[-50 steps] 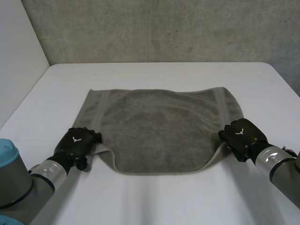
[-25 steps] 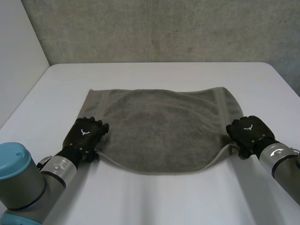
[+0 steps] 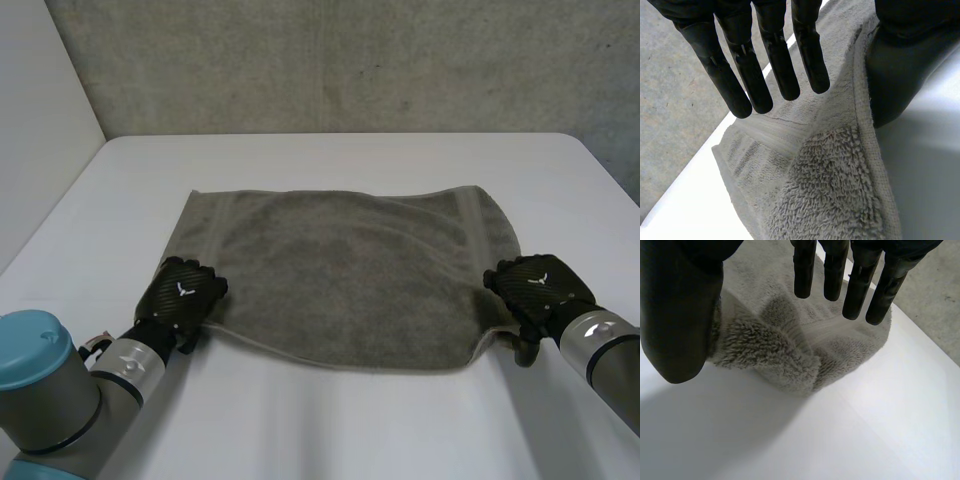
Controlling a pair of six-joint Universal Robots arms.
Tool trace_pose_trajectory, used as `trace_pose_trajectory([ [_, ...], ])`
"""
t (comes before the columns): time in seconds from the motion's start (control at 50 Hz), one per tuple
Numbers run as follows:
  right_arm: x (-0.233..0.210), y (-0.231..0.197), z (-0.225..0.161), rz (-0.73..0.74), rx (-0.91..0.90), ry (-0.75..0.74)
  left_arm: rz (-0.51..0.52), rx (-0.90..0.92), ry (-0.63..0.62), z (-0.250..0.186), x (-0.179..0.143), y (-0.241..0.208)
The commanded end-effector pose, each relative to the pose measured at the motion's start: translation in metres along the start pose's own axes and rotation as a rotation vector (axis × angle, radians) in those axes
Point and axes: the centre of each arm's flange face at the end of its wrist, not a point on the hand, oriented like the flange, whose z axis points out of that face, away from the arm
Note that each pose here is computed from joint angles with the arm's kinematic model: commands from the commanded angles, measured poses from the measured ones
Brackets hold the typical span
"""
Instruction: Fold the towel.
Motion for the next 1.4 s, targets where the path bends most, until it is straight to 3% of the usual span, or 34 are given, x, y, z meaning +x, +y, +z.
trace_pose_trajectory([
  [0.02, -0.009, -0.004, -0.005, 0.045, 0.019, -0.023, -0.003, 0.001, -0.004, 0.0, -0.001, -0.001],
  [0.34, -0.024, -0.007, -0.008, 0.059, 0.038, -0.063, -0.006, -0.006, -0.005, -0.001, -0.002, 0.0],
  [0.72, -0.007, 0.003, 0.008, -0.065, -0.004, 0.045, -0.007, -0.043, -0.059, 0.0, -0.011, 0.004],
  [1.02, -0.004, -0.002, 0.008, -0.075, 0.007, 0.054, 0.006, -0.019, -0.11, 0.0, -0.025, -0.005],
  [1.28, 0.06, -0.102, -0.061, -0.221, 0.255, 0.284, 0.057, 0.165, -0.282, -0.039, -0.081, -0.093],
  [1.4, 0.073, -0.119, -0.083, -0.315, 0.27, 0.305, 0.066, 0.191, -0.304, -0.063, -0.096, -0.122],
])
